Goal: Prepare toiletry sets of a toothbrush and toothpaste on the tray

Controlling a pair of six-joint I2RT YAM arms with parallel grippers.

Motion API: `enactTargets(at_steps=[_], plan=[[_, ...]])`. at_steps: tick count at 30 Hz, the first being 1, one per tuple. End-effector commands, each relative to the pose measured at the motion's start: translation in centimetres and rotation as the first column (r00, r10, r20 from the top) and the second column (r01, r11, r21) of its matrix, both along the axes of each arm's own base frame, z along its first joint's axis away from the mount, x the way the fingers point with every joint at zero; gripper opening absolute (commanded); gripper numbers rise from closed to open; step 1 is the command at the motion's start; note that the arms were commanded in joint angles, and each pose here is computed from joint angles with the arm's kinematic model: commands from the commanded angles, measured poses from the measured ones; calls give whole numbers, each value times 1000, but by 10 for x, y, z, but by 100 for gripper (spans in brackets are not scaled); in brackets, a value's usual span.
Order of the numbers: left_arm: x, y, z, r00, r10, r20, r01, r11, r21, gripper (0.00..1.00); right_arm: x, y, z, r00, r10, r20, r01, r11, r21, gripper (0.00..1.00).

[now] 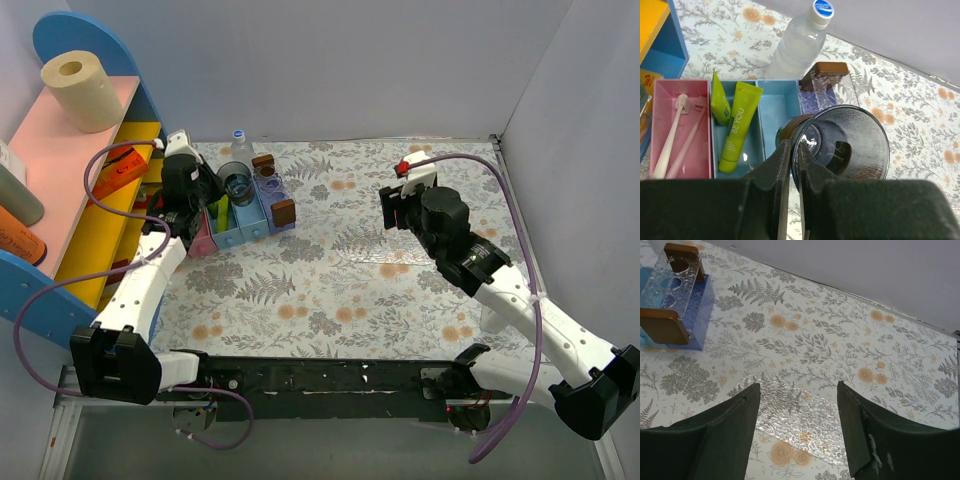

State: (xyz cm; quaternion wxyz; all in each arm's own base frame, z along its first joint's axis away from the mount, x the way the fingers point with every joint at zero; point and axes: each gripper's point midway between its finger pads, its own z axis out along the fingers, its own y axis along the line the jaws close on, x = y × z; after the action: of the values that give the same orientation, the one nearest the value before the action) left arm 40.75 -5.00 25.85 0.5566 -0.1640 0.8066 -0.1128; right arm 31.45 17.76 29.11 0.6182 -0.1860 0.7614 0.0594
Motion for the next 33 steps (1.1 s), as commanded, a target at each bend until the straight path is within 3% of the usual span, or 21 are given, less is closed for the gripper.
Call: enactTargets(at_steps=[1, 10, 14, 21, 25, 29, 33], plan=[[-7, -19, 92, 971, -49, 233, 55, 998, -19, 0, -3, -1, 39, 998, -26, 61, 22, 997, 78, 70], [-9, -102, 137, 931, -185, 316, 190, 982, 17, 0, -5, 0, 65, 996, -46, 80, 32, 986, 166, 70], [-3, -140, 137, 909, -246, 337, 250, 968, 33, 0, -3, 0, 85, 992, -94, 79, 69, 959, 274, 71], [-2, -181, 100, 901, -307, 306, 310, 950, 41, 0, 7, 30, 102, 998, -38, 57, 14, 931, 366, 67], [-6, -183, 84, 901, -313, 299, 321, 947, 23, 0, 15, 57, 94, 999, -42, 19, 33, 945, 325, 66], [-6, -188, 66, 902, -326, 282, 339, 941, 6, 0, 27, 86, 64, 996, -82, -35, 87, 974, 208, 66], [-7, -190, 57, 904, -332, 269, 347, 938, -10, 0, 31, 105, 47, 996, -48, -74, 63, 975, 213, 66]])
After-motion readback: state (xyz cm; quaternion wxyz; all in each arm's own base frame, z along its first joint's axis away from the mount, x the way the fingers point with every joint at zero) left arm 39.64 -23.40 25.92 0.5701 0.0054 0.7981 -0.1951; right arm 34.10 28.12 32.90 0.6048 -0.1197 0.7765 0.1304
